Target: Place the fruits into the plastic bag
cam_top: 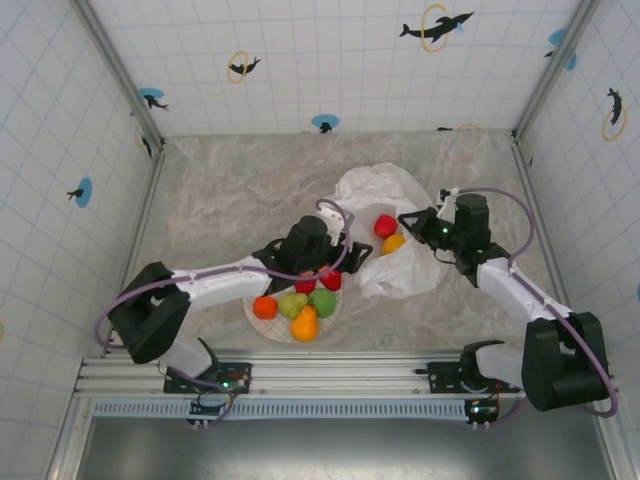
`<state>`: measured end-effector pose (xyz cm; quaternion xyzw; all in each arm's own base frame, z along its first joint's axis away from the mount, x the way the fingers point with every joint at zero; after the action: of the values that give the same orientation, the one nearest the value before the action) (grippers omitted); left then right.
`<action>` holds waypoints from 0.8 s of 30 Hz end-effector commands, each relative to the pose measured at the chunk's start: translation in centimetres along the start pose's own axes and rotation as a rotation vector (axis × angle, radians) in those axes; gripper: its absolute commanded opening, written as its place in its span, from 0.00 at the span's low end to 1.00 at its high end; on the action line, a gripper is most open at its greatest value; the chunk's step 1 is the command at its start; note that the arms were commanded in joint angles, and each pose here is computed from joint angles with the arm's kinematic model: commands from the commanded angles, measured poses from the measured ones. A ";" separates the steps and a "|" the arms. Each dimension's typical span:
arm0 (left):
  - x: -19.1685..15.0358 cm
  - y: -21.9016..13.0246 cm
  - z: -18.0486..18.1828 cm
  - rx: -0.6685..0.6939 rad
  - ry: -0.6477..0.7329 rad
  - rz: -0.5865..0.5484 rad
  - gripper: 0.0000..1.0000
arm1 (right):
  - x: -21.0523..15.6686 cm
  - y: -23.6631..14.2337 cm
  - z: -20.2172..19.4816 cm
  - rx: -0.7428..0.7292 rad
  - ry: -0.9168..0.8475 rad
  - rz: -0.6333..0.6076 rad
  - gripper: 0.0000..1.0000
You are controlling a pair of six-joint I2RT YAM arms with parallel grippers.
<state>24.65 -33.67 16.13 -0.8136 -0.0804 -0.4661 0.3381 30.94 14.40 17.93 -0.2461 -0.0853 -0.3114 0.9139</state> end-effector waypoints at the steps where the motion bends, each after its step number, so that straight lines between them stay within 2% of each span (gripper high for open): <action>1: -2.0 -2.0 0.8 0.011 -0.052 0.060 0.84 | 0.8 0.1 0.2 -0.002 -0.023 -0.022 0.00; 4: -3.2 -2.6 2.1 0.046 -0.138 0.071 0.81 | 0.9 0.2 0.3 0.001 -0.021 -0.024 0.00; 9: -3.7 -1.3 4.0 0.124 -0.209 0.088 0.78 | 1.3 0.3 0.8 0.013 -0.026 -0.031 0.00; 16: -2.1 2.6 4.9 0.142 -0.243 0.096 0.79 | 1.8 0.1 1.5 0.034 -0.030 -0.048 0.00; 23: -3.1 6.4 5.7 0.140 -0.273 0.154 0.81 | 2.3 0.1 2.1 0.047 -0.035 -0.057 0.00; 24: -2.4 7.1 5.5 0.123 -0.279 0.141 0.82 | 2.4 0.1 2.1 0.047 -0.035 -0.058 0.00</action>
<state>29.39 -34.21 9.16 -0.8433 -0.0935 -0.3301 0.4136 31.62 14.27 18.20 -0.2458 -0.0889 -0.3189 0.9110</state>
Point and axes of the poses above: each hand's point on the last joint's axis, 136 mm out from that joint toward the fingers, its own y axis out along the fingers, its own z axis along the line the jaws close on, x = y × z, the point moved 3 cm from there along -y, back along the fingers, and after that the axes turned 2 degrees about y, right-handed, at the moved point
